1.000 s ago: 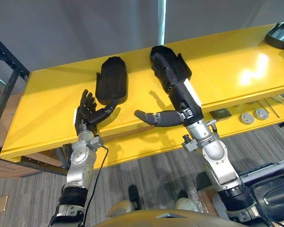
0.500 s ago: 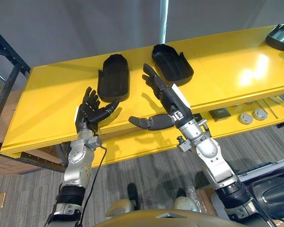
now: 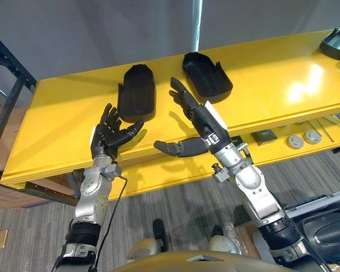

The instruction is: Walk over and take three plastic housings, then place them on the shelf

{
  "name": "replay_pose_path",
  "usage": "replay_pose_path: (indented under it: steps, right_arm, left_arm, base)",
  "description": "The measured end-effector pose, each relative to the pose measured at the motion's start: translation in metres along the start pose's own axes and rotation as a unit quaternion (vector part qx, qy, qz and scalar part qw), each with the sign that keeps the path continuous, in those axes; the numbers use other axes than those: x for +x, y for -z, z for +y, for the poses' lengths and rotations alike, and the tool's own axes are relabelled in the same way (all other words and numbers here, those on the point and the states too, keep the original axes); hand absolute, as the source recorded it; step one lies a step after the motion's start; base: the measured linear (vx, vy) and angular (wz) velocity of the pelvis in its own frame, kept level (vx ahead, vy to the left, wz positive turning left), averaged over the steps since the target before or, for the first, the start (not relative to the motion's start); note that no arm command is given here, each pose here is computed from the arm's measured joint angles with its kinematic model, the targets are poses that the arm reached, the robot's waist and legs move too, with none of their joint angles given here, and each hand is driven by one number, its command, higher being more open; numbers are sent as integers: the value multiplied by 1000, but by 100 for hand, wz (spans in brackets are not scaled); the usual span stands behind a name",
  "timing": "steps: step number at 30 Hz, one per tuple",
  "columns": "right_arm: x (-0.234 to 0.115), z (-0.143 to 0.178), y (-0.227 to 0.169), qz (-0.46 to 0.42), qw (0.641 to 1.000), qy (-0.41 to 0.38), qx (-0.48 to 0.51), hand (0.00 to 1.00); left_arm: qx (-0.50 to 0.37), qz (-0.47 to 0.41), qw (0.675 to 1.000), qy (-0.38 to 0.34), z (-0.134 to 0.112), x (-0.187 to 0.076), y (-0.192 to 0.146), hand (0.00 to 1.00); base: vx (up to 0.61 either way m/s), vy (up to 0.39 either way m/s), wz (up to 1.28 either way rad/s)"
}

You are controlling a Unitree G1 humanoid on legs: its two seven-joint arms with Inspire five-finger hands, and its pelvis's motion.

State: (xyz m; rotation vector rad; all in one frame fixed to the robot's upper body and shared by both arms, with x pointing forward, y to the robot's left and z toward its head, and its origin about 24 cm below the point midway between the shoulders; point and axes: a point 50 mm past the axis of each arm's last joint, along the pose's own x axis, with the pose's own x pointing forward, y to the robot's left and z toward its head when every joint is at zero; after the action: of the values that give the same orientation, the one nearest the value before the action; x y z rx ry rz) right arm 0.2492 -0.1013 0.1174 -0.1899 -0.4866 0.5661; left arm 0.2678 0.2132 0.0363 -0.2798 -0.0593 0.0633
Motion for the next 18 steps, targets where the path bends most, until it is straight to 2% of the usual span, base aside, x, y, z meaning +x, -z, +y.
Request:
replay_pose_path:
  steps: [12,18]
  right_arm:
    - [0,0,0,0,1000,0,0,100]
    - [-6,2,4,11,1000,8,1,100]
  left_arm:
    - [-2,10,1000,22,4,0,1,100]
    - [13,-9,999,-29,2,-5,4,100]
  base:
    - [0,0,0]
    - [0,0,0]
